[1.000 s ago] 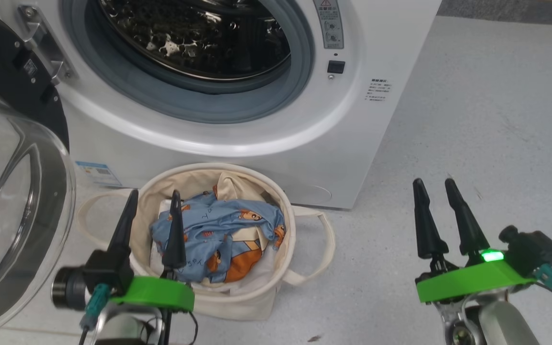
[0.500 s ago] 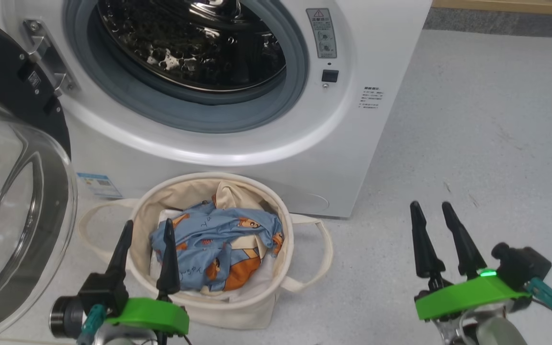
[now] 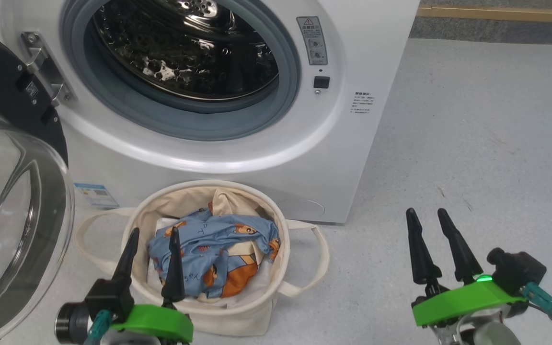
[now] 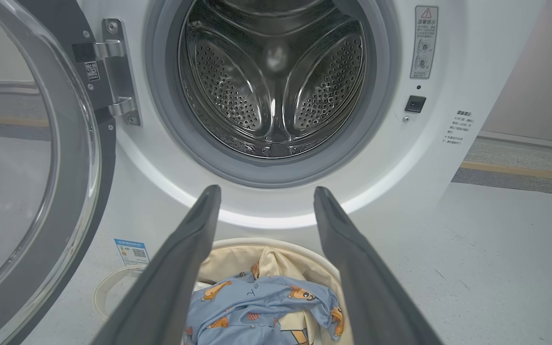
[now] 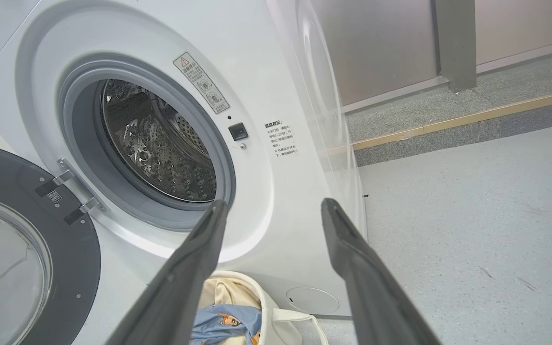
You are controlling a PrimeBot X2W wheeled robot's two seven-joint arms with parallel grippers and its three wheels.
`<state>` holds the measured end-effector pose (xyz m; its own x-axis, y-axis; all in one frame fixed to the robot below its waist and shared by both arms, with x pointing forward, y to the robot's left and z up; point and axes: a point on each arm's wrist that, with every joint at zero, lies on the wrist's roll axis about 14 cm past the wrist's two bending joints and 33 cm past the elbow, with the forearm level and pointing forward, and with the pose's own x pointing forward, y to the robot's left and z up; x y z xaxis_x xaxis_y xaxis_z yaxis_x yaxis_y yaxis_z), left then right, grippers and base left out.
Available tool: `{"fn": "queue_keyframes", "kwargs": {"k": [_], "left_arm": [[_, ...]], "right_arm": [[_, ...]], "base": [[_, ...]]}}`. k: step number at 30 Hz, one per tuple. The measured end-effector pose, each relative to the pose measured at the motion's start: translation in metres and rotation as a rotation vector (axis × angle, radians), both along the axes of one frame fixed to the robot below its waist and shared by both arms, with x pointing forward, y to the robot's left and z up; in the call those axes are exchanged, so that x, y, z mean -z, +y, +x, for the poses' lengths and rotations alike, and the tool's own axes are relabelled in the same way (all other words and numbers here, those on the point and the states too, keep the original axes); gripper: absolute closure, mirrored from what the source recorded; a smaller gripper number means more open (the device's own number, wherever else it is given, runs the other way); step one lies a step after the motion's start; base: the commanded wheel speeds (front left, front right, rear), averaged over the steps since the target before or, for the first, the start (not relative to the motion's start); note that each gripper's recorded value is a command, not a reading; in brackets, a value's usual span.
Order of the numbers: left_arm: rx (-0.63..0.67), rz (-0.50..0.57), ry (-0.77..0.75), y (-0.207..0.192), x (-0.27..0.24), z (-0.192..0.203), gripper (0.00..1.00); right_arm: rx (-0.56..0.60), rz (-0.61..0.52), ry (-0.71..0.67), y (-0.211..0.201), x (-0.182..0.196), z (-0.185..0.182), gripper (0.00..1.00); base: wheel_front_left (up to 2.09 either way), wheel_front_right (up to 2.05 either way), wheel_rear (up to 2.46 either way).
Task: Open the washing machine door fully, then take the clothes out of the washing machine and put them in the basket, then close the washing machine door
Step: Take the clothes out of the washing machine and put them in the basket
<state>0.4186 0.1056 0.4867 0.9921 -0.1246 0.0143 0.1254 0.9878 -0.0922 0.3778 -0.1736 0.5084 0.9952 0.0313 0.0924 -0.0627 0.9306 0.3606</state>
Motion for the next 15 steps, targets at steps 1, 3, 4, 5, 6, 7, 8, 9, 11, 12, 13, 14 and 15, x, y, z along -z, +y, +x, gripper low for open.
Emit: {"fn": "queue_keyframes", "kwargs": {"k": [1,3,4,5,6,7,8,9,11,12,13,14,15], "left_arm": [[0.002,0.0,0.0,-0.0005,0.0,-0.0001,0.0],[0.004,0.0,0.001,-0.0013,0.0002,-0.0002,0.0],[0.005,0.0,0.001,-0.0015,0.0004,-0.0003,0.0],[0.005,0.0,0.002,-0.0018,0.0007,-0.0003,0.0],[0.006,0.0,0.003,-0.002,0.001,-0.0003,0.0],[0.006,0.0,0.004,-0.0021,0.0015,-0.0002,0.0],[0.006,0.0,0.006,-0.0021,0.0023,0.0,0.0],[0.007,0.0,0.009,-0.0022,0.0032,0.0,0.0],[0.007,-0.002,0.014,-0.0024,0.005,0.0001,0.0],[0.003,-0.003,0.017,-0.0019,0.006,0.0002,0.0],[-0.001,-0.005,0.02,-0.0015,0.0068,0.0003,0.0],[-0.001,-0.005,0.023,-0.0013,0.0078,0.0003,0.0],[-0.001,-0.005,0.026,-0.0012,0.009,0.0002,0.0]], "right_arm": [[0.0,0.0,0.002,0.0001,0.0008,-0.0006,0.0],[-0.002,0.001,0.006,0.0007,0.002,-0.0015,0.0],[-0.002,0.001,0.006,0.001,0.0021,-0.0014,0.0],[-0.003,0.001,0.007,0.0013,0.0022,-0.0014,0.0],[-0.004,0.001,0.007,0.0016,0.0023,-0.0013,0.0],[-0.005,0.001,0.008,0.0018,0.0027,-0.0011,0.0],[-0.005,0.001,0.01,0.002,0.0033,-0.0008,0.0],[-0.006,0.001,0.012,0.0021,0.0041,-0.0005,0.0],[-0.007,0.001,0.016,0.0027,0.0055,0.0003,0.0],[-0.008,0.001,0.018,0.0028,0.0062,0.0005,0.0],[-0.008,0.001,0.02,0.0029,0.0067,0.0008,0.0],[-0.009,0.001,0.021,0.0031,0.0072,0.0011,0.0],[-0.009,0.001,0.022,0.0033,0.0077,0.0013,0.0]], "base": [[0.0,0.0,0.0],[0.0,0.0,0.0],[0.0,0.0,0.0],[0.0,0.0,0.0],[0.0,0.0,0.0],[0.0,0.0,0.0],[0.0,0.0,0.0],[0.0,0.0,0.0],[0.0,0.0,0.0],[0.0,0.0,0.0],[0.0,0.0,0.0],[0.0,0.0,0.0],[0.0,0.0,0.0]]}}
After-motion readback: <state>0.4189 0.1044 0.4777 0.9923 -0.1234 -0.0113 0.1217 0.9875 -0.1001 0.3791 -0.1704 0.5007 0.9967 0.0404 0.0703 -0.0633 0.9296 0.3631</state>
